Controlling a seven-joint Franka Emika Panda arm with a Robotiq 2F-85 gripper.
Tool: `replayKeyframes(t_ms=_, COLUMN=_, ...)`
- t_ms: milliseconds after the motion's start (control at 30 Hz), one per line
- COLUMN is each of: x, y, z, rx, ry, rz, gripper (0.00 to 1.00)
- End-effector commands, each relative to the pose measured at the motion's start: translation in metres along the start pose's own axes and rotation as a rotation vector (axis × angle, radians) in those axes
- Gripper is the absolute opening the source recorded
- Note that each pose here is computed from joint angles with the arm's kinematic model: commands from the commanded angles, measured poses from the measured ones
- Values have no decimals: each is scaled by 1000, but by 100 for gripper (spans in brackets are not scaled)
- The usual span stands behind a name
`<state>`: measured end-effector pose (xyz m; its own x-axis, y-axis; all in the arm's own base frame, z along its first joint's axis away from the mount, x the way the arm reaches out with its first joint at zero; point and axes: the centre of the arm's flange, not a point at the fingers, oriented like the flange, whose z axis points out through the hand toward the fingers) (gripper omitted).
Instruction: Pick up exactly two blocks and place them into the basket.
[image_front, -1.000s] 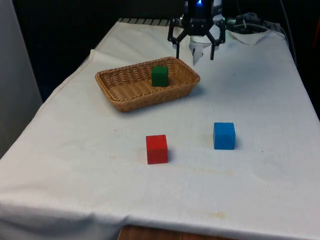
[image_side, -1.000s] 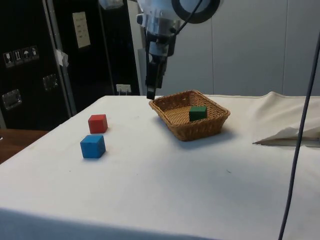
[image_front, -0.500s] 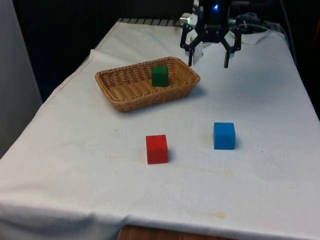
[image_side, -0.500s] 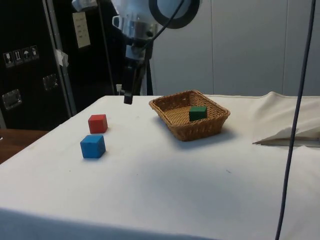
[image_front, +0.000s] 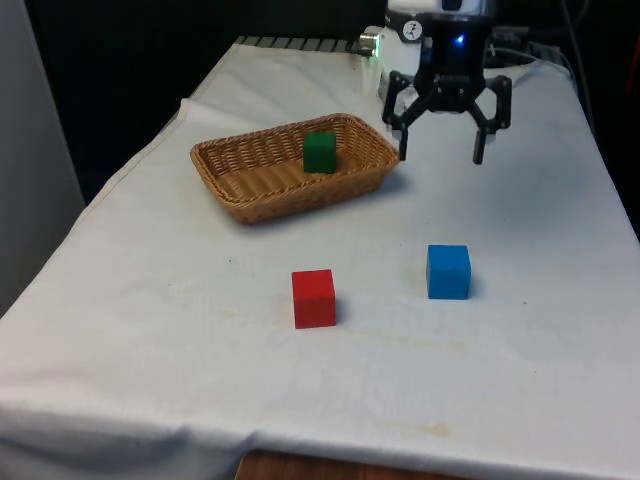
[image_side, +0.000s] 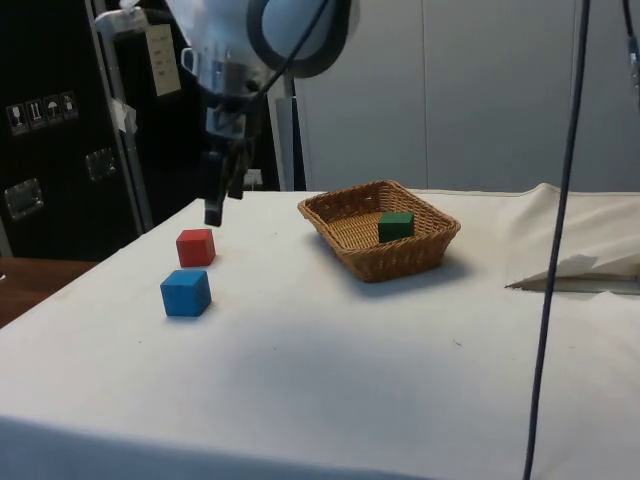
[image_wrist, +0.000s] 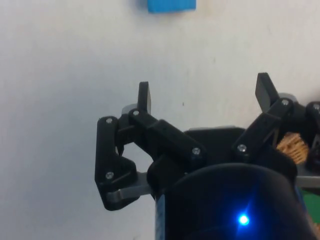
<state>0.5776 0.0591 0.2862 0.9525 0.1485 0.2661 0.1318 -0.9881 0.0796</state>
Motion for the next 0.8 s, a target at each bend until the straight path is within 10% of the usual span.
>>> replayKeyframes(t_ms=0, x=3, y=-5, z=3, rx=17, ry=-7, rz=3, gripper=100)
replayKeyframes(t_ms=767, x=51, y=-9, z=74, rx=43, ry=-22, rz=34, gripper=100)
